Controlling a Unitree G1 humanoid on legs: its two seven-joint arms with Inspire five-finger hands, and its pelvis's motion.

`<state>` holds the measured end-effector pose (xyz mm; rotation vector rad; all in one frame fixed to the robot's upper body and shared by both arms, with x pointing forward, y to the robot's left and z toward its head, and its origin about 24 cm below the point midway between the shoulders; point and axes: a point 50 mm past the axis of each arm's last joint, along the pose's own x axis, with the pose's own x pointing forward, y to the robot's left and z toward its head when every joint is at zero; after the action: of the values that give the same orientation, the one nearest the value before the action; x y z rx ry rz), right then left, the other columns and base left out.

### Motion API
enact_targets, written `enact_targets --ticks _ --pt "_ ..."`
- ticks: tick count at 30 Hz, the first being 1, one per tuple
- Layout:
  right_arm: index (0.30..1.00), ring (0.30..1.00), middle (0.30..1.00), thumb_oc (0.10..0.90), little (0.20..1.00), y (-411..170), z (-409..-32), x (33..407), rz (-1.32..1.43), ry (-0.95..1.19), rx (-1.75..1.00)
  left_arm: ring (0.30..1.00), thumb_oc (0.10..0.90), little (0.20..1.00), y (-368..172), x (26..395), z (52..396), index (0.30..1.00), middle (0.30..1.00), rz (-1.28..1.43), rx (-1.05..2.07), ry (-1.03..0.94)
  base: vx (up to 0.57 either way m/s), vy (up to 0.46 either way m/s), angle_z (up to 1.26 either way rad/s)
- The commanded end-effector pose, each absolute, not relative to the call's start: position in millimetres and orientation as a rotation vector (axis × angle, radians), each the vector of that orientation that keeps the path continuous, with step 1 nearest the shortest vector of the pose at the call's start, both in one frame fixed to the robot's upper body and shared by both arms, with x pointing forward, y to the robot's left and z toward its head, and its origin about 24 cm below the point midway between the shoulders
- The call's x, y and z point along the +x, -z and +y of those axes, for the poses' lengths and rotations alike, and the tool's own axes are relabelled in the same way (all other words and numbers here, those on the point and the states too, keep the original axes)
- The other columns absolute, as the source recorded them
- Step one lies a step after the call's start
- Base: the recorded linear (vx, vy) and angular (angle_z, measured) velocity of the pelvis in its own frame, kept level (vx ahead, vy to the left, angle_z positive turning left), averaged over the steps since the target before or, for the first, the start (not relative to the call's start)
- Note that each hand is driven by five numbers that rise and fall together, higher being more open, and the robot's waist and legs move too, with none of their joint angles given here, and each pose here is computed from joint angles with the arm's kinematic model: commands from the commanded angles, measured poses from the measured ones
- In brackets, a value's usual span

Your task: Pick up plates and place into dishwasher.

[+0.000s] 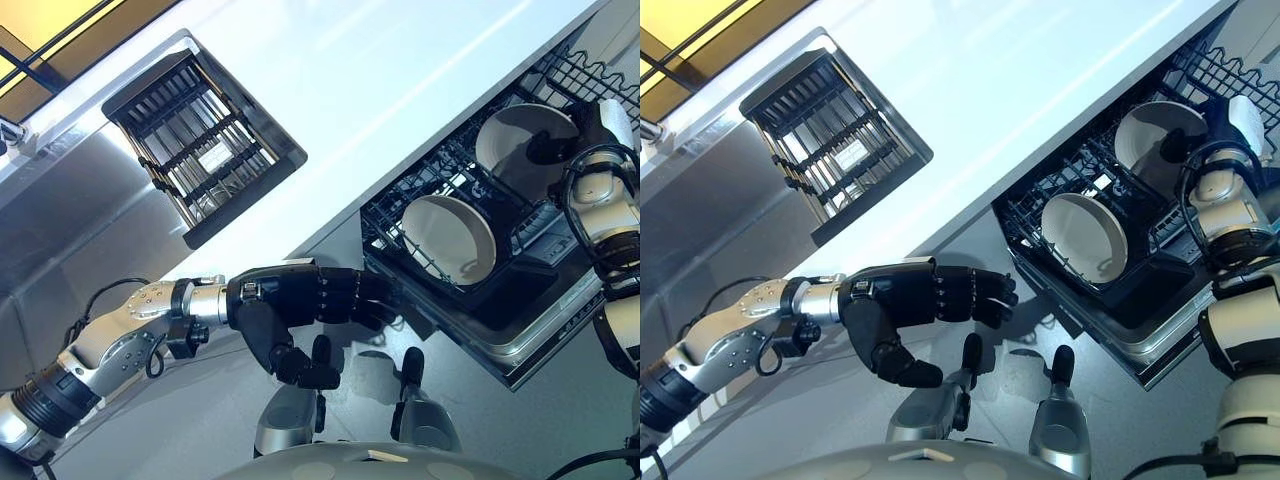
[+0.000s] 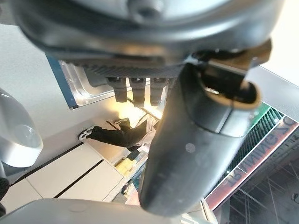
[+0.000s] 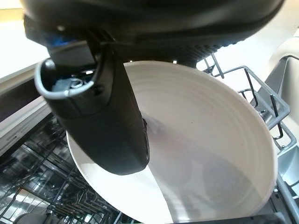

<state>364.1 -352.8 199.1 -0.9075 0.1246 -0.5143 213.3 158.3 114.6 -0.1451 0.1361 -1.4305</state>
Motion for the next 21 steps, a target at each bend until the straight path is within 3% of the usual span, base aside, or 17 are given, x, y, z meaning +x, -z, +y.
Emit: enact_targets --ticks 1,9,14,18,21 --pt "0.3 0.3 0.3 0.1 0.2 -209 -314 388 0.106 0.284 -0.838 0.9 0.8 0.9 -111 214 162 0.9 0.9 0.088 -0.151 1.416 0.0 0.0 0.0" --pt "0.3 0.3 0.3 0.1 0.2 -170 -297 387 0.253 0.007 -0.783 0.9 0.8 0.9 -107 209 162 0.9 0.9 0.1 -0.12 1.431 0.0 0.0 0.0" --pt "0.3 0.3 0.3 0.1 0.2 -160 -292 387 0.283 -0.051 -0.779 0.9 0.8 0.9 -101 209 166 0.9 0.9 0.117 -0.068 1.363 0.0 0.0 0.0" --pt "0.3 0.3 0.3 0.1 0.2 -151 -292 384 0.287 -0.008 -0.773 0.9 0.8 0.9 -104 213 170 0.9 0.9 0.097 0.004 1.243 0.01 -0.02 0.0" --pt "0.3 0.3 0.3 0.1 0.2 -137 -291 382 0.354 0.0 -0.782 0.9 0.8 0.9 -100 223 177 0.9 0.9 0.148 0.066 1.011 0.02 -0.051 0.03"
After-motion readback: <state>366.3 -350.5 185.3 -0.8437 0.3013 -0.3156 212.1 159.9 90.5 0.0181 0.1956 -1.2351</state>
